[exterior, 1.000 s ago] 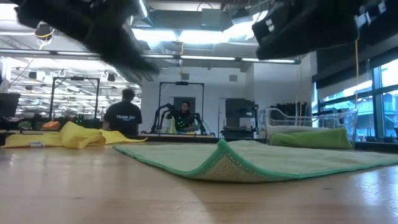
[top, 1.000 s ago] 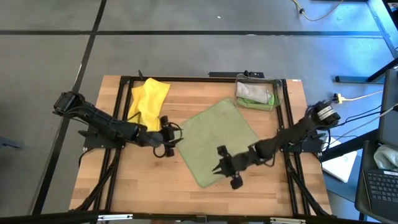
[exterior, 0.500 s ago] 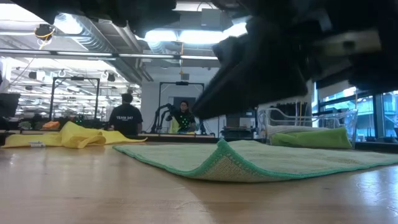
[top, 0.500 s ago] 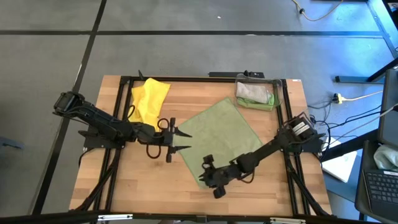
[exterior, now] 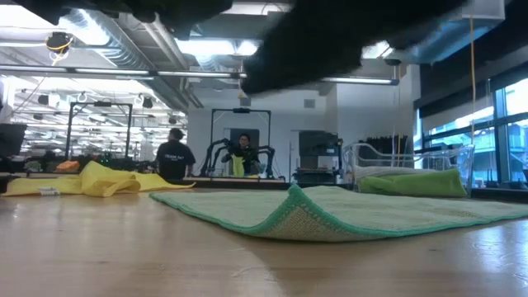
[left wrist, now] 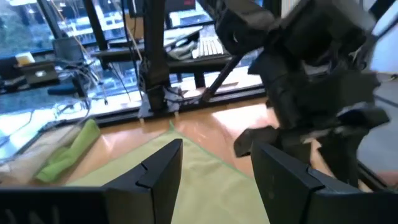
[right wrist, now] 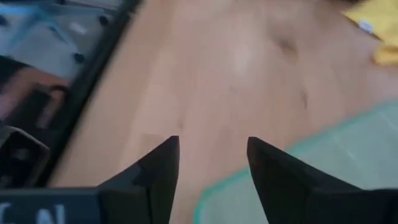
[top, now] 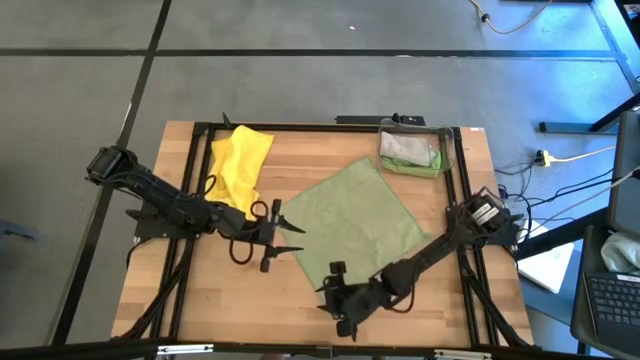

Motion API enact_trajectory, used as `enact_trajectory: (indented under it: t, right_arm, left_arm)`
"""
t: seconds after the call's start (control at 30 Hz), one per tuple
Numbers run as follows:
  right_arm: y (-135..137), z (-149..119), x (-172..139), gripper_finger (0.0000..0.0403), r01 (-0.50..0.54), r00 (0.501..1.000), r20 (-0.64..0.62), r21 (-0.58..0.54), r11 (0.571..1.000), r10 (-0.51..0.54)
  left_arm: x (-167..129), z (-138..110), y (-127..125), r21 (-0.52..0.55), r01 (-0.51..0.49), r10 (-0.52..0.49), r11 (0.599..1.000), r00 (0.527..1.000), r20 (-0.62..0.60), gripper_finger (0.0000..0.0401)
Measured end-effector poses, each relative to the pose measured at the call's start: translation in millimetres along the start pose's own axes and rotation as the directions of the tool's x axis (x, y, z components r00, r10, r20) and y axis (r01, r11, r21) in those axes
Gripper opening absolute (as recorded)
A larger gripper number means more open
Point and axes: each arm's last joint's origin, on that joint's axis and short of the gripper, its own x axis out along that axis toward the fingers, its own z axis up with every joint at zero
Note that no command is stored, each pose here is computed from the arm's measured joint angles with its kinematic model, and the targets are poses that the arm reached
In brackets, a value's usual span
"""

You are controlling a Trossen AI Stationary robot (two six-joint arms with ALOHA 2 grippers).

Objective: Fold microfiber towels
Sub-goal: Fold the light green cloth

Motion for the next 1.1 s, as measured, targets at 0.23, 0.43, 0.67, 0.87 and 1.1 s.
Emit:
enact_trajectory:
  t: [0.23,0.43,0.67,0.87,1.1]
  right_arm:
    - [11.9,-19.0,6.9,0.0173,0.112,0.993,-0.027,-0.024,0.993,-0.113]
    - [18.7,-40.2,22.7,0.0164,0.023,0.993,-0.114,-0.017,1.000,-0.025]
    - [17.7,-43.0,23.1,0.0164,0.066,0.990,-0.121,-0.040,0.997,-0.070]
    - [16.7,-45.5,22.6,0.0127,0.077,0.986,-0.143,-0.036,0.996,-0.081]
    - [16.2,-47.2,22.3,0.0042,0.082,0.983,-0.160,-0.021,0.996,-0.085]
  left_arm:
    - [0.3,0.7,1.5,0.037,-0.007,0.007,0.999,1.000,0.008,0.0185]
    - [0.6,1.1,2.6,0.030,-0.013,0.012,0.999,1.000,0.012,0.0185]
    - [0.9,1.0,4.2,0.028,-0.019,0.019,0.999,1.000,0.012,0.0185]
    - [1.6,-0.3,7.1,0.005,-0.033,0.033,0.999,0.999,0.001,0.0185]
    - [1.6,-1.9,7.1,0.005,-0.030,0.030,1.000,0.999,-0.015,0.0185]
